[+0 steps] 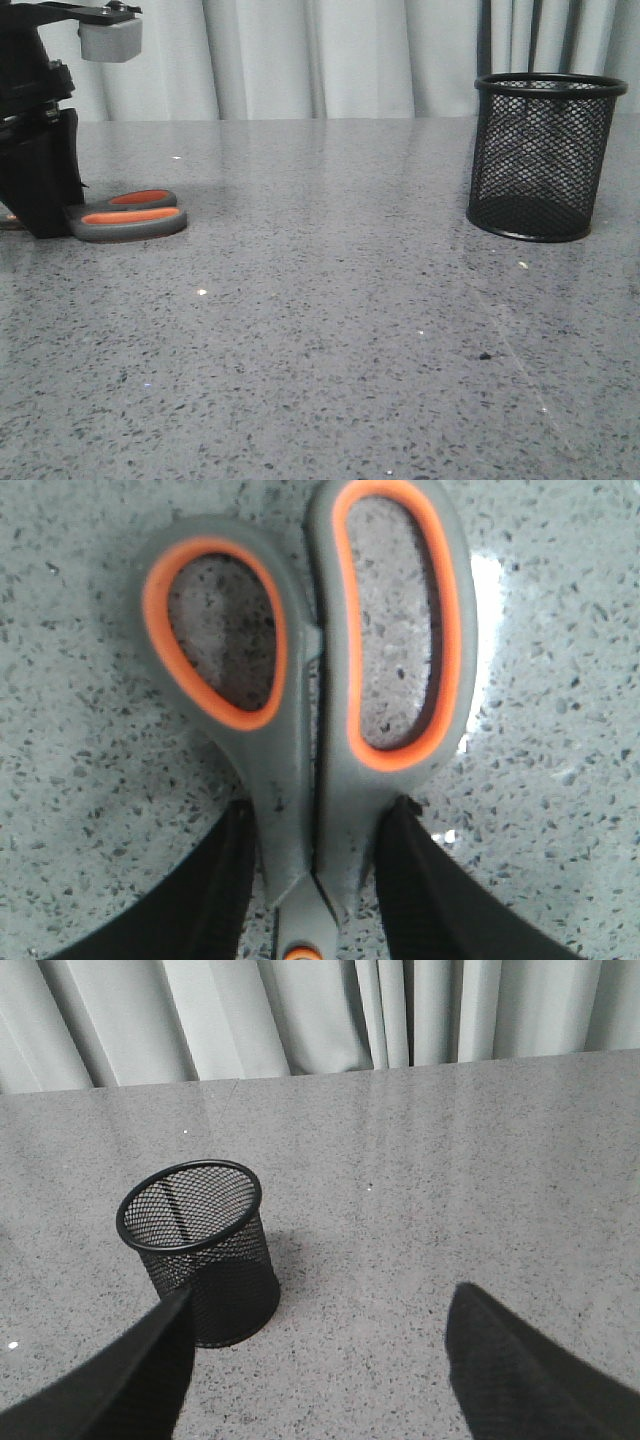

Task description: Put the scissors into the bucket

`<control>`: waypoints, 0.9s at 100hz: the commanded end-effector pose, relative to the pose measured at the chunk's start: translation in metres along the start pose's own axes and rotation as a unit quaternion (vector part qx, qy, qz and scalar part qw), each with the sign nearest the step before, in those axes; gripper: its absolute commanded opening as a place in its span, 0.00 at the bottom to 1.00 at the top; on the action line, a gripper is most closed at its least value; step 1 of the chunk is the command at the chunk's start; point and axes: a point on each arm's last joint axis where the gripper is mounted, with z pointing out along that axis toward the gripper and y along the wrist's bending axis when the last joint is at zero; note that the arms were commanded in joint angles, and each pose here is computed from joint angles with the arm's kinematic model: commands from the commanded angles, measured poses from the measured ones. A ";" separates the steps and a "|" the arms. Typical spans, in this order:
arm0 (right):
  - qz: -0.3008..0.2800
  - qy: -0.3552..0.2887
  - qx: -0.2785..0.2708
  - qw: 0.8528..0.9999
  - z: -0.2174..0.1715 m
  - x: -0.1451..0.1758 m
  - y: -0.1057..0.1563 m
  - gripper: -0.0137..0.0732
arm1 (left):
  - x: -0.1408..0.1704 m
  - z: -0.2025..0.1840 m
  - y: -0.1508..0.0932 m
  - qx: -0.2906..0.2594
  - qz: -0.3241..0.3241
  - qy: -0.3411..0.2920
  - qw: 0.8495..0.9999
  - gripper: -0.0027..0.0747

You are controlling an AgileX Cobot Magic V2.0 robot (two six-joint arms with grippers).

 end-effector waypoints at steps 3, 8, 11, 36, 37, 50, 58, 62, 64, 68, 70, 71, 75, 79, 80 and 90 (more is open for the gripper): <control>-0.001 -0.035 -0.003 0.999 -0.001 -0.013 0.001 0.71 | -0.002 -0.003 -0.005 0.018 -0.003 -0.007 1.000 0.32; -0.001 -0.034 -0.003 0.999 -0.001 -0.013 0.001 0.71 | -0.002 -0.004 -0.005 0.018 -0.003 -0.008 1.000 0.32; -0.001 -0.033 -0.004 0.999 -0.001 -0.013 0.001 0.71 | -0.002 -0.005 -0.006 0.015 -0.003 -0.009 1.000 0.31; 0.011 -0.039 -0.011 0.999 -0.001 -0.014 0.002 0.71 | -0.007 -0.040 -0.008 -0.058 0.007 -0.036 0.998 0.22; 0.012 -0.041 -0.011 0.999 -0.001 -0.015 0.002 0.71 | -0.008 -0.043 -0.009 -0.064 0.007 -0.039 0.997 0.21; 0.041 -0.059 -0.027 0.997 -0.001 -0.018 0.005 0.71 | -0.015 -0.071 -0.011 -0.112 0.011 -0.071 0.991 0.21; 0.057 -0.065 -0.037 0.996 -0.002 -0.020 0.006 0.71 | -0.020 -0.090 -0.014 -0.142 0.011 -0.101 0.985 0.21; 0.061 -0.066 -0.042 0.995 -0.002 -0.020 0.007 0.71 | -0.021 -0.097 -0.015 -0.155 0.012 -0.108 0.982 0.21; 0.062 -0.066 -0.045 0.995 -0.002 -0.020 0.008 0.71 | -0.022 -0.101 -0.016 -0.160 0.014 -0.111 0.981 0.21; 0.065 -0.067 -0.051 0.994 -0.002 -0.020 0.009 0.71 | -0.023 -0.109 -0.018 -0.170 0.015 -0.119 0.978 0.21; 0.069 -0.067 -0.057 0.994 -0.002 -0.020 0.010 0.71 | -0.025 -0.114 -0.019 -0.176 0.015 -0.128 0.976 0.21; 0.070 -0.068 -0.059 0.993 -0.002 -0.020 0.010 0.71 | -0.025 -0.116 -0.019 -0.177 0.015 -0.131 0.975 0.21; 0.075 -0.072 -0.074 0.992 -0.003 -0.022 0.013 0.71 | -0.030 -0.126 -0.022 -0.189 0.011 -0.162 0.968 0.21; 0.079 -0.081 -0.096 0.989 -0.005 -0.025 0.017 0.71 | -0.037 -0.137 -0.026 -0.202 0.007 -0.199 0.959 0.21; 0.080 -0.081 -0.101 0.988 -0.005 -0.025 0.018 0.71 | -0.039 -0.140 -0.026 -0.205 0.008 -0.206 0.957 0.21; 0.070 -0.107 -0.172 0.977 -0.013 -0.035 0.031 0.71 | -0.061 -0.165 -0.041 -0.237 0.030 -0.264 0.935 0.21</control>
